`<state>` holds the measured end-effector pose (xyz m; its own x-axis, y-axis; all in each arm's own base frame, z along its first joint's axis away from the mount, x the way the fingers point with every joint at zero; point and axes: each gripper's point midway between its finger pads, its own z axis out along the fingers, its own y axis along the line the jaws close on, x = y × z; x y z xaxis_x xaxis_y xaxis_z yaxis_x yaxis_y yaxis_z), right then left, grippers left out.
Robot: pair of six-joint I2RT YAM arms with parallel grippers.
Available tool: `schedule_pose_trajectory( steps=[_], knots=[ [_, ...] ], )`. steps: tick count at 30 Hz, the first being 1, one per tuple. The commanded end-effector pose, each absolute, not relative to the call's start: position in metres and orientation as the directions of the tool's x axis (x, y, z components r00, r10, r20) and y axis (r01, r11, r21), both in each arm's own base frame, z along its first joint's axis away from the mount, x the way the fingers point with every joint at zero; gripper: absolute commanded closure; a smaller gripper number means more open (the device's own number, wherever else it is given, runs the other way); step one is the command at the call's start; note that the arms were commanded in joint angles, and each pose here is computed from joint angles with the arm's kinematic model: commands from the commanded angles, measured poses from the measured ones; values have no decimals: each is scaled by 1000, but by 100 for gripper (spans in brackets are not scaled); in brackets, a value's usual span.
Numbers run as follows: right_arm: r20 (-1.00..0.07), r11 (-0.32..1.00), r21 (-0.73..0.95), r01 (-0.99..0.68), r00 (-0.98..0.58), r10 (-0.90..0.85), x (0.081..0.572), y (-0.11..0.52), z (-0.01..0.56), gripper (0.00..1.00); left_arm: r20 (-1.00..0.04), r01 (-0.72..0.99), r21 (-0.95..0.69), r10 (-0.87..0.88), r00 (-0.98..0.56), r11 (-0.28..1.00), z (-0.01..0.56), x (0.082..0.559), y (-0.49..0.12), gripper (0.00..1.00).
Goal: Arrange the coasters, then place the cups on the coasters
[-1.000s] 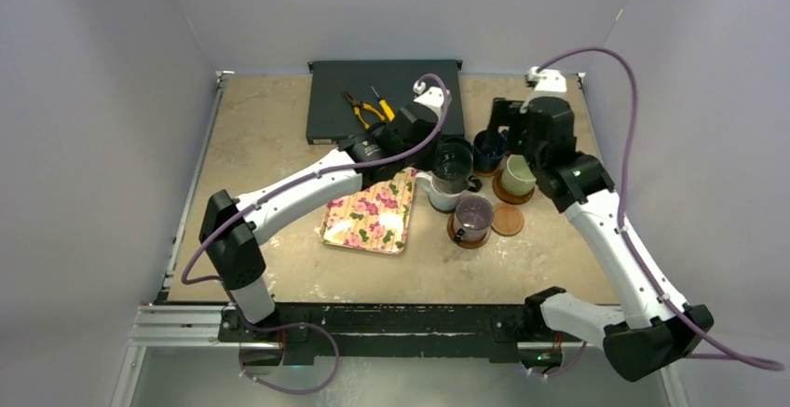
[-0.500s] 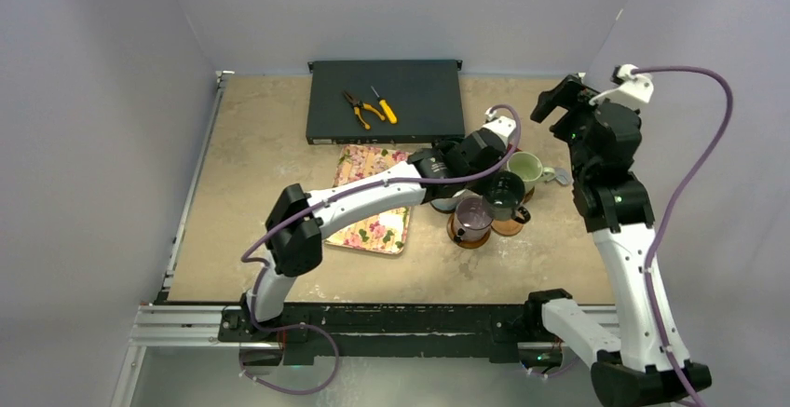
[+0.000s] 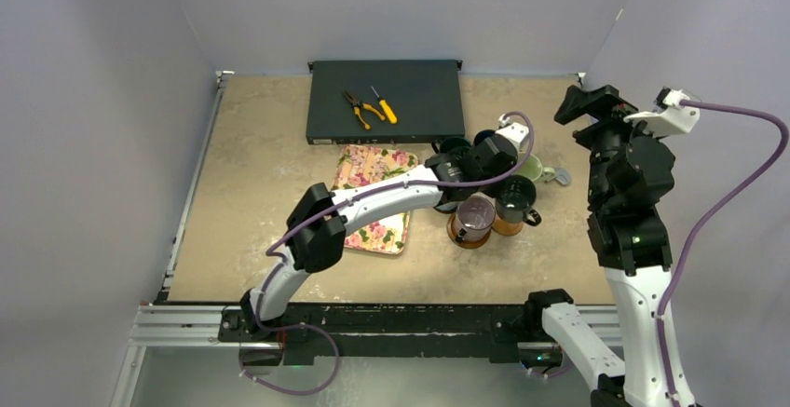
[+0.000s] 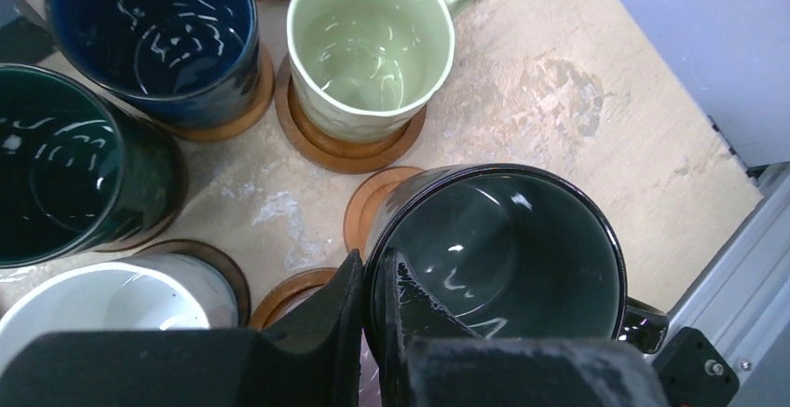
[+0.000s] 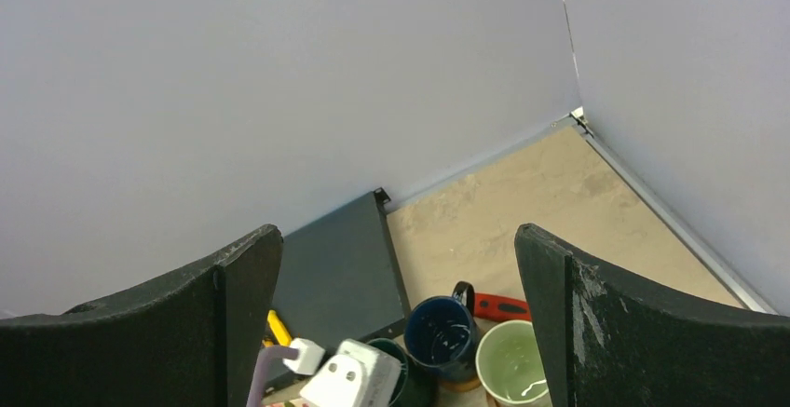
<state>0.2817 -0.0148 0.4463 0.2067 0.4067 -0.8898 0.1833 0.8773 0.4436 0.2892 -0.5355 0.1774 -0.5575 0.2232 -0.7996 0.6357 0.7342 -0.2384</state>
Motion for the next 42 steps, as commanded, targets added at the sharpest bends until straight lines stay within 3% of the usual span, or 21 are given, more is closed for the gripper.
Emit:
schedule_pose_trajectory(
  steps=[1, 42],
  knots=[
    [-871, 870, 463, 168, 270, 411, 277, -18, 460, 2, -854, 662, -315, 102, -510, 680, 224, 290, -563, 100],
    [-883, 890, 443, 109, 228, 411, 278, -6, 454, 2, -821, 615, -232, 187, -539, 754, 148, 307, -575, 100]
  ],
)
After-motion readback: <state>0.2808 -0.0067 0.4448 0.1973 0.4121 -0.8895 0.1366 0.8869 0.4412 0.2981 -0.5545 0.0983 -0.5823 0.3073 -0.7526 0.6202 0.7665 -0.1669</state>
